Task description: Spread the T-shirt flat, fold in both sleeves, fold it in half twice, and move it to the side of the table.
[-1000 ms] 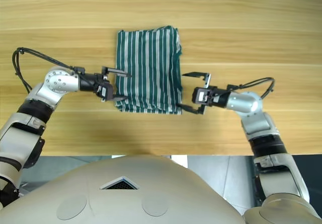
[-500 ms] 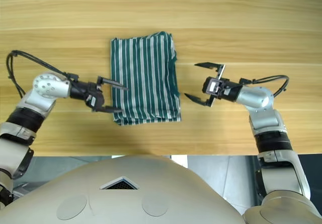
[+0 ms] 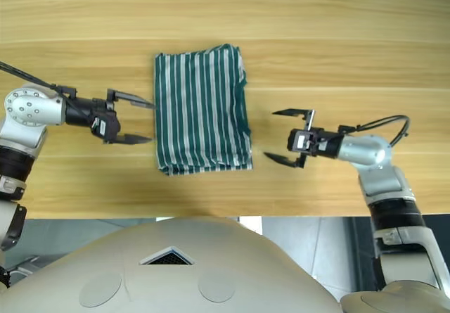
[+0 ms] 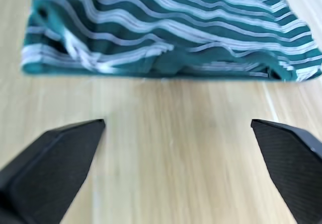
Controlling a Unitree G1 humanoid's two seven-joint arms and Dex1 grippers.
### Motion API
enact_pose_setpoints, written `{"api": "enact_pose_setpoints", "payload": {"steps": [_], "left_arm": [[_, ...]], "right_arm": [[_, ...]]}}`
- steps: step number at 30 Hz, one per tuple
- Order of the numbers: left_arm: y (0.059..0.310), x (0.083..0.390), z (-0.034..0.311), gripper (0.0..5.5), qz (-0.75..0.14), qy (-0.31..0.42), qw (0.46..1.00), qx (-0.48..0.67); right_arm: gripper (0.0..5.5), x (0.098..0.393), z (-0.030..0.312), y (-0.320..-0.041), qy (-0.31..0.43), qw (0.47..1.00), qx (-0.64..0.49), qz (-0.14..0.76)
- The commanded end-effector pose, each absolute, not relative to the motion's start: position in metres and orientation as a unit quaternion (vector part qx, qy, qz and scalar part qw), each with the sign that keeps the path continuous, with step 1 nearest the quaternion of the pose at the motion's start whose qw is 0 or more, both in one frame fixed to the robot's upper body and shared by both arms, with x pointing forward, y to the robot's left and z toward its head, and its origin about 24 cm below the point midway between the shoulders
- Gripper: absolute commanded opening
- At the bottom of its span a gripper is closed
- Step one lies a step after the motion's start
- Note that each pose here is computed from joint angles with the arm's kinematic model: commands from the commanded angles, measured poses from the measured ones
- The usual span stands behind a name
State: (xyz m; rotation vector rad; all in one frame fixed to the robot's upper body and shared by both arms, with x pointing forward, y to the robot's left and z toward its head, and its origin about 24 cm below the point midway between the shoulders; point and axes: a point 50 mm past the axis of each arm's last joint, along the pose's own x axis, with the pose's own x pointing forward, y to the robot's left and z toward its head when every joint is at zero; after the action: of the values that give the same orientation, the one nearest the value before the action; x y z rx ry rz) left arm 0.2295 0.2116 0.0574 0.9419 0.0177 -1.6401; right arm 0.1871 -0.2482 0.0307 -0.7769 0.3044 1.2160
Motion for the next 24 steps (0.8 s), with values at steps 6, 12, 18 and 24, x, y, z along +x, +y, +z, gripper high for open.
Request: {"api": "enact_pose_setpoints", "payload": {"steps": [6, 12, 18, 24], "left_arm": [[0.227, 0.197, 0.051, 4.00, -0.724, 0.055, 0.569, 0.387], [0.216, 0.190, 0.041, 4.00, -0.736, 0.056, 0.567, 0.367], [0.204, 0.192, 0.029, 4.00, -0.734, 0.050, 0.571, 0.365], [0.192, 0.193, 0.019, 4.00, -0.740, 0.051, 0.571, 0.351]], "right_arm": [[5.38, 0.157, 0.041, -0.238, 0.147, 0.703, -0.342, 0.606], [5.38, 0.163, 0.035, -0.218, 0.122, 0.703, -0.340, 0.613], [5.38, 0.180, 0.025, -0.204, 0.096, 0.714, -0.357, 0.595], [5.38, 0.181, 0.018, -0.198, 0.094, 0.706, -0.359, 0.603]]}}
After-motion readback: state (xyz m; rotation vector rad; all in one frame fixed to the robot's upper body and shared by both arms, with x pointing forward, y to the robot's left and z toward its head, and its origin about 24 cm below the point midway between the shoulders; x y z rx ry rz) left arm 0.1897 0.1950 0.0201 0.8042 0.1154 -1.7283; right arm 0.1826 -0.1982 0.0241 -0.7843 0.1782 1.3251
